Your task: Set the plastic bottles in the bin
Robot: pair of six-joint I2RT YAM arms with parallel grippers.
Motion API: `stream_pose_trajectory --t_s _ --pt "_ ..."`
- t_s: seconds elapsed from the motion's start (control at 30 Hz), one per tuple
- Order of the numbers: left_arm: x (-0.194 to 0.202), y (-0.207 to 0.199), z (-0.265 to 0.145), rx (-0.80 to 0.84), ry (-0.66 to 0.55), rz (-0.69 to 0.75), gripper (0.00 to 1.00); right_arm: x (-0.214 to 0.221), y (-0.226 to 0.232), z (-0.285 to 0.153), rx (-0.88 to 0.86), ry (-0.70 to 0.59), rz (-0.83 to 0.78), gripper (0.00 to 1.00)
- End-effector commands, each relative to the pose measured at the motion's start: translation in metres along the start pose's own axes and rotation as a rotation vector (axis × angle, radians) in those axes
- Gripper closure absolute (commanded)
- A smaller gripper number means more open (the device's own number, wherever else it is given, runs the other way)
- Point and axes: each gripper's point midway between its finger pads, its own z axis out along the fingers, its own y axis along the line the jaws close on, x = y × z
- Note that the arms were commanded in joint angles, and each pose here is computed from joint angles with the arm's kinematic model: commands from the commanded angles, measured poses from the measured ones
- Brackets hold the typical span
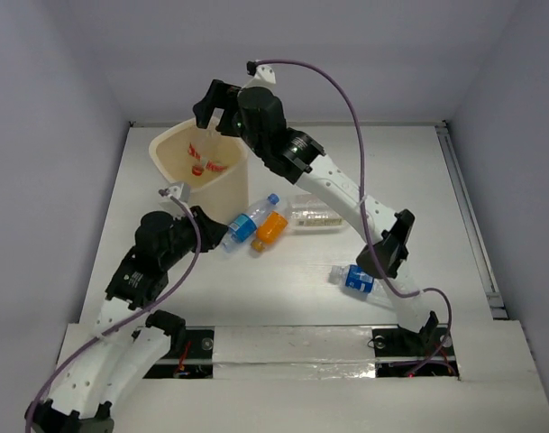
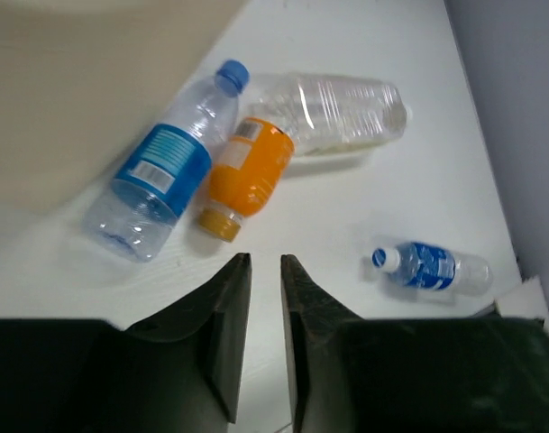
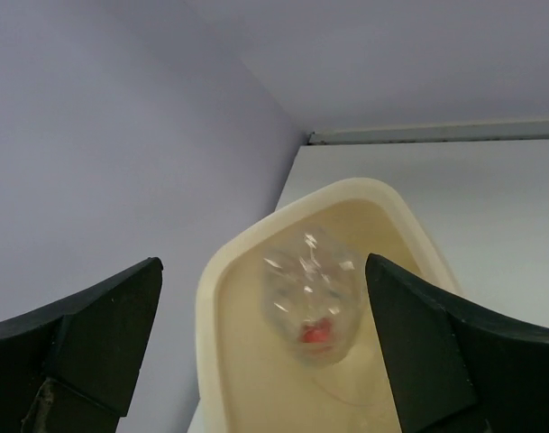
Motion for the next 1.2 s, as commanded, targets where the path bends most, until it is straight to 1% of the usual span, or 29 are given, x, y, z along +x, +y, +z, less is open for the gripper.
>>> stream_pose_trajectory --t_s 0.0,0.03,0.07,0.1,0.13,0.17,0.2,0.23,0.27,0.3,0.33,0.37,0.43,0.47,0.5,0.57,0.6,0.63,0.7,0.73,0.8,0.83,0.87,0.9,1.0,1.03,1.1,1.13,1.17 --pt "0.012 -0.022 0.011 0.076 0.045 0.054 0.79 -0.098 0.045 -0.050 -0.134 -0.182 0.041 0.00" --pt "0.013 -0.027 0.014 0.087 0.046 0.066 0.75 -0.102 0.044 -0.057 -0.134 -0.184 0.035 0.00" --pt "0.023 -0.034 0.020 0.090 0.078 0.089 0.67 -0.108 0.037 -0.062 -0.124 -0.186 0.026 0.00" --pt "0.026 -0.039 0.023 0.093 0.090 0.098 0.64 -0.088 0.023 -0.060 -0.093 -0.139 -0.011 0.01" --pt "0.025 -0.049 0.026 0.111 0.086 0.111 0.60 -0.113 0.023 -0.086 -0.103 -0.170 -0.011 0.05" --pt "0.031 -0.049 0.036 0.085 0.109 0.128 0.52 -0.113 0.016 -0.096 -0.092 -0.164 -0.027 0.14" --pt "0.042 -0.062 0.038 0.111 0.136 0.160 0.48 -0.077 -0.010 -0.093 -0.042 -0.088 -0.082 0.57" --pt "0.041 -0.071 0.042 0.122 0.137 0.189 0.45 -0.069 -0.021 -0.103 -0.031 -0.064 -0.096 0.80" --pt "0.049 -0.065 0.056 0.064 0.163 0.218 0.41 -0.085 -0.022 -0.135 -0.052 -0.082 -0.087 0.93" --pt "0.055 -0.068 0.060 0.061 0.184 0.244 0.39 -0.074 -0.034 -0.146 -0.041 -0.052 -0.104 1.00" --pt "0.053 -0.070 0.067 0.052 0.188 0.257 0.38 -0.026 -0.067 -0.151 0.001 0.057 -0.147 1.00" --pt "0.063 -0.065 0.078 0.028 0.226 0.294 0.36 -0.035 -0.072 -0.181 -0.016 0.050 -0.140 1.00" --pt "0.063 -0.066 0.088 0.013 0.235 0.320 0.33 -0.005 -0.107 -0.207 0.030 0.138 -0.156 1.00" --pt "0.069 -0.059 0.097 -0.018 0.258 0.349 0.32 0.032 -0.139 -0.222 0.086 0.225 -0.174 1.00" --pt "0.068 -0.058 0.102 -0.032 0.259 0.363 0.31 0.025 -0.145 -0.248 0.077 0.212 -0.147 1.00" --pt "0.069 -0.053 0.115 -0.071 0.269 0.388 0.29 0.063 -0.186 -0.280 0.168 0.309 -0.103 1.00" --pt "0.070 -0.052 0.118 -0.079 0.275 0.409 0.29 0.056 -0.189 -0.301 0.151 0.282 -0.063 0.99" --pt "0.066 -0.055 0.123 -0.078 0.266 0.417 0.29 0.065 -0.199 -0.314 0.183 0.304 -0.012 0.94" --pt "0.072 -0.051 0.134 -0.095 0.286 0.450 0.28 0.084 -0.220 -0.332 0.233 0.344 0.025 0.87" --pt "0.069 -0.055 0.139 -0.089 0.279 0.456 0.28 0.089 -0.226 -0.344 0.253 0.357 0.061 0.78" --pt "0.077 -0.047 0.151 -0.120 0.310 0.485 0.27 0.109 -0.241 -0.356 0.297 0.416 0.090 0.68" --pt "0.076 -0.049 0.157 -0.123 0.312 0.505 0.27 0.107 -0.238 -0.358 0.285 0.410 0.110 0.60" --pt "0.084 -0.041 0.164 -0.150 0.337 0.523 0.27 0.117 -0.244 -0.364 0.304 0.445 0.114 0.56" --pt "0.086 -0.039 0.167 -0.157 0.346 0.535 0.26 0.120 -0.246 -0.368 0.313 0.457 0.129 0.49" --pt "0.092 -0.034 0.179 -0.179 0.371 0.562 0.26 0.125 -0.249 -0.376 0.313 0.464 0.161 0.36" --pt "0.090 -0.035 0.182 -0.182 0.367 0.566 0.26 0.127 -0.250 -0.378 0.317 0.470 0.170 0.30" --pt "0.097 -0.030 0.186 -0.191 0.388 0.577 0.24 0.129 -0.251 -0.382 0.311 0.474 0.183 0.25" --pt "0.101 -0.029 0.189 -0.191 0.400 0.578 0.24 0.132 -0.253 -0.384 0.323 0.484 0.184 0.20" --pt "0.103 -0.028 0.190 -0.193 0.408 0.581 0.24 0.133 -0.255 -0.385 0.330 0.489 0.184 0.18"
